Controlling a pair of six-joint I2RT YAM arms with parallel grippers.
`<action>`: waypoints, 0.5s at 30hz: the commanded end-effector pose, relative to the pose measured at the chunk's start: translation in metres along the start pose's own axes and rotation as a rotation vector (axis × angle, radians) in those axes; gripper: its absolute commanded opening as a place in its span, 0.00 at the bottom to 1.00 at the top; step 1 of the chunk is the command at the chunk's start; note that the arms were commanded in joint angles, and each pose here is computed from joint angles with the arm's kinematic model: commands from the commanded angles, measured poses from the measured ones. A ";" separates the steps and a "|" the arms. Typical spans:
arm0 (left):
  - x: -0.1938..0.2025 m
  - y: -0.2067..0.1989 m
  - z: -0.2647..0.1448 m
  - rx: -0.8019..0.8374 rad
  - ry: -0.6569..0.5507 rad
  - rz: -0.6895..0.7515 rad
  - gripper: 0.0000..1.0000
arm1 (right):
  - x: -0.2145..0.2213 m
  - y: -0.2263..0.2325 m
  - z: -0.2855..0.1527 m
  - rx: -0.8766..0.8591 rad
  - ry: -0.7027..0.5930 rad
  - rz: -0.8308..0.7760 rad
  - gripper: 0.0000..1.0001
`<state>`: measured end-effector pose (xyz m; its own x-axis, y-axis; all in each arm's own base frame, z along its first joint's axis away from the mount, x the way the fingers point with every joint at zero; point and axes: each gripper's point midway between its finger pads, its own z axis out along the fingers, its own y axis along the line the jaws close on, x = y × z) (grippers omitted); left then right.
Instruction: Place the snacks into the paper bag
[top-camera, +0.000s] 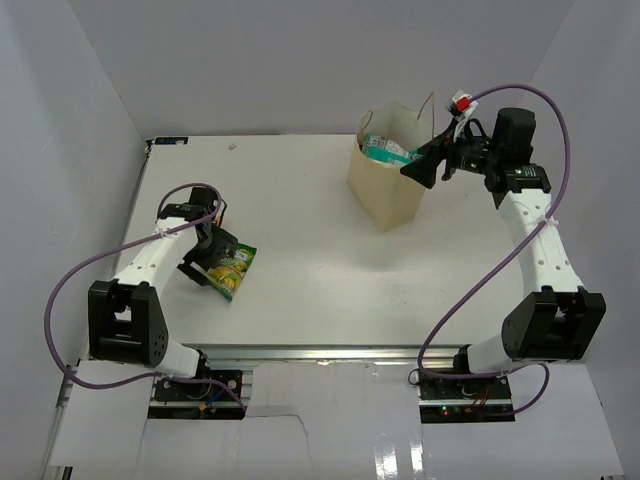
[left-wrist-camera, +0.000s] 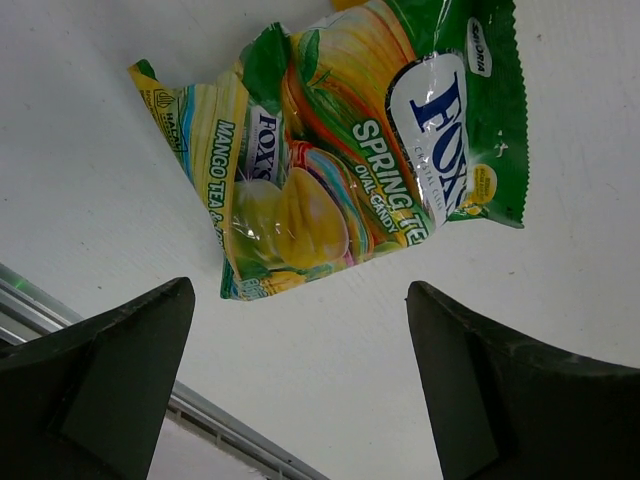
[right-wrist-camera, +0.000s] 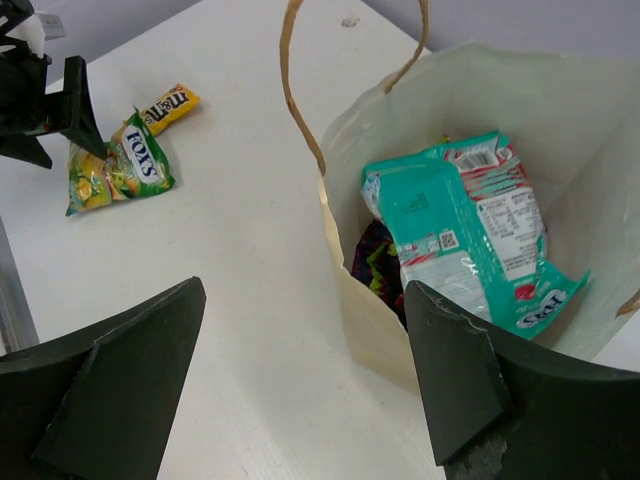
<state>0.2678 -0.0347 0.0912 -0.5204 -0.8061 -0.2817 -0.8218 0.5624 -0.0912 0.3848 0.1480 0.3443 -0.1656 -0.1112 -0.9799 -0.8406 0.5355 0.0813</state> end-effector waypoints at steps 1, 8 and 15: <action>0.000 0.004 0.006 -0.007 0.020 0.028 0.98 | 0.009 0.006 -0.005 -0.013 0.014 -0.007 0.86; -0.001 0.018 0.049 -0.043 0.055 0.006 0.78 | 0.024 0.012 -0.005 -0.031 0.034 0.031 0.86; -0.003 -0.001 0.043 0.062 0.072 0.056 0.28 | 0.035 0.019 -0.007 -0.049 0.049 0.050 0.86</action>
<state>0.2688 -0.0218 0.0430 -0.5606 -0.8032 -0.2015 -0.8086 0.5835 -0.0758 0.3714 0.1468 0.3017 -0.2767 -0.1240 -0.9529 -0.8327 0.5259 0.1734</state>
